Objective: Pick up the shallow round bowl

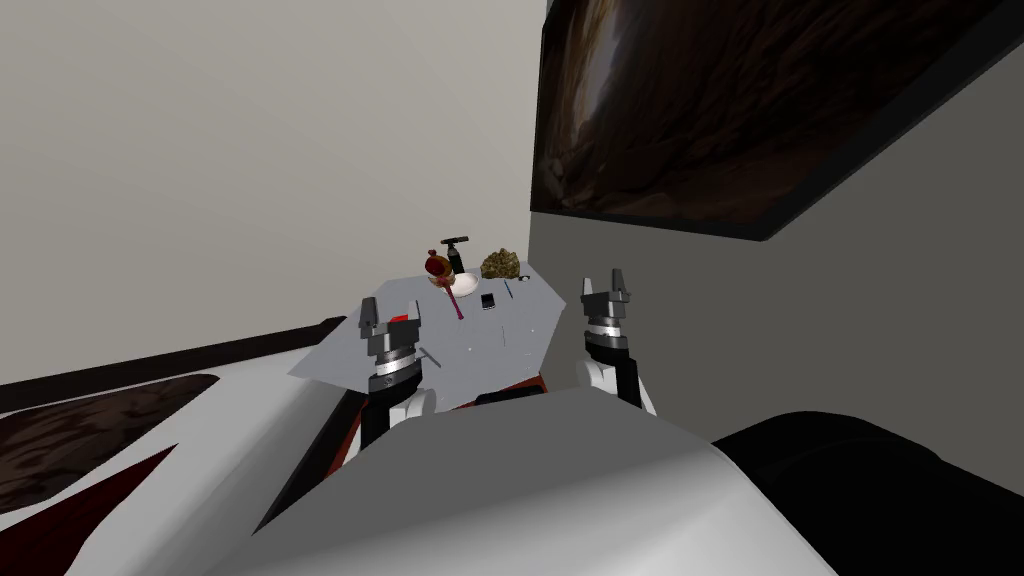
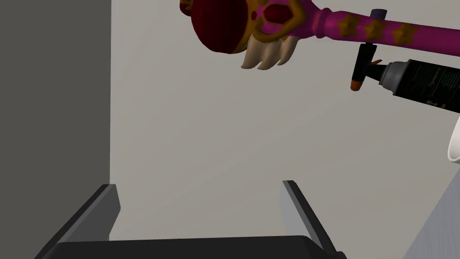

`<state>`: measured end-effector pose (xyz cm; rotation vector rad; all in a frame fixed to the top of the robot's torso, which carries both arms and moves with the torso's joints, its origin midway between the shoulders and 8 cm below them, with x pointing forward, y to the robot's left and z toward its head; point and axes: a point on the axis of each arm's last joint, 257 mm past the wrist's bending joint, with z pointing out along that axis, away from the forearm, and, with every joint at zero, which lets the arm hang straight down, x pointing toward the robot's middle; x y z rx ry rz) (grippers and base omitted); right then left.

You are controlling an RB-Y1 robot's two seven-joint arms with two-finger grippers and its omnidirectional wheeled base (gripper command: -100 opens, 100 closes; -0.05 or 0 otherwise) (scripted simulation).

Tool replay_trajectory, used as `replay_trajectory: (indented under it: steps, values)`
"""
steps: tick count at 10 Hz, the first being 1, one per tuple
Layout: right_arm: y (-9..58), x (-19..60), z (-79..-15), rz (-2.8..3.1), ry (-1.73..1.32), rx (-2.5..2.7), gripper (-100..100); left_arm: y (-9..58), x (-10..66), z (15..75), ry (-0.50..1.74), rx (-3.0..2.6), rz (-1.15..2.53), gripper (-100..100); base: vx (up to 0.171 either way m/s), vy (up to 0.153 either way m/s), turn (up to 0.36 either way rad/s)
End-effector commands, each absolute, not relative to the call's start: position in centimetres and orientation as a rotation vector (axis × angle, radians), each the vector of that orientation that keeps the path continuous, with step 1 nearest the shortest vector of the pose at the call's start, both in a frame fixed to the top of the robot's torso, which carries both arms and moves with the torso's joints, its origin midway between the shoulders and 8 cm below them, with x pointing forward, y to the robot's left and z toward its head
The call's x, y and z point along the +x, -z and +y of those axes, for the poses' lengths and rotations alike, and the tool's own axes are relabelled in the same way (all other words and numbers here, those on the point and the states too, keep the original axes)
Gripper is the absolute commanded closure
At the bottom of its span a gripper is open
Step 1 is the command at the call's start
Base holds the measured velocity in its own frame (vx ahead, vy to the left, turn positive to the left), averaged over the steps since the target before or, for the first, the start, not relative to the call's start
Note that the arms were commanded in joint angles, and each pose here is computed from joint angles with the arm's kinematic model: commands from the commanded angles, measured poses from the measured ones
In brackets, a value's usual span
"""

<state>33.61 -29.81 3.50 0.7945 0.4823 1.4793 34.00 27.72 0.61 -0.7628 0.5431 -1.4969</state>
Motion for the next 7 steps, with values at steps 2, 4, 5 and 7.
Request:
replay_trajectory:
  steps: [2,4,5,7]
  values:
    - [-3.5,33.6,-29.8,0.482,-1.479,0.795,0,-0.3,35.2,27.6,1.490,-0.753,0.603,-100,-0.041,-0.021,0.061]
    - [-3.5,33.6,-29.8,0.482,-1.479,0.795,0,0.0,36.8,27.7,1.477,-0.759,0.650,-100,-0.049,-0.051,0.079]
    - [-3.5,33.6,-29.8,0.482,-1.479,0.795,0,0.2,37.0,27.8,1.475,-0.766,0.656,-100,-0.035,-0.030,0.029]
    - [-3.5,33.6,-29.8,0.482,-1.479,0.795,0,0.4,39.0,28.1,1.460,-0.779,0.693,-100,-0.045,-0.029,0.083]
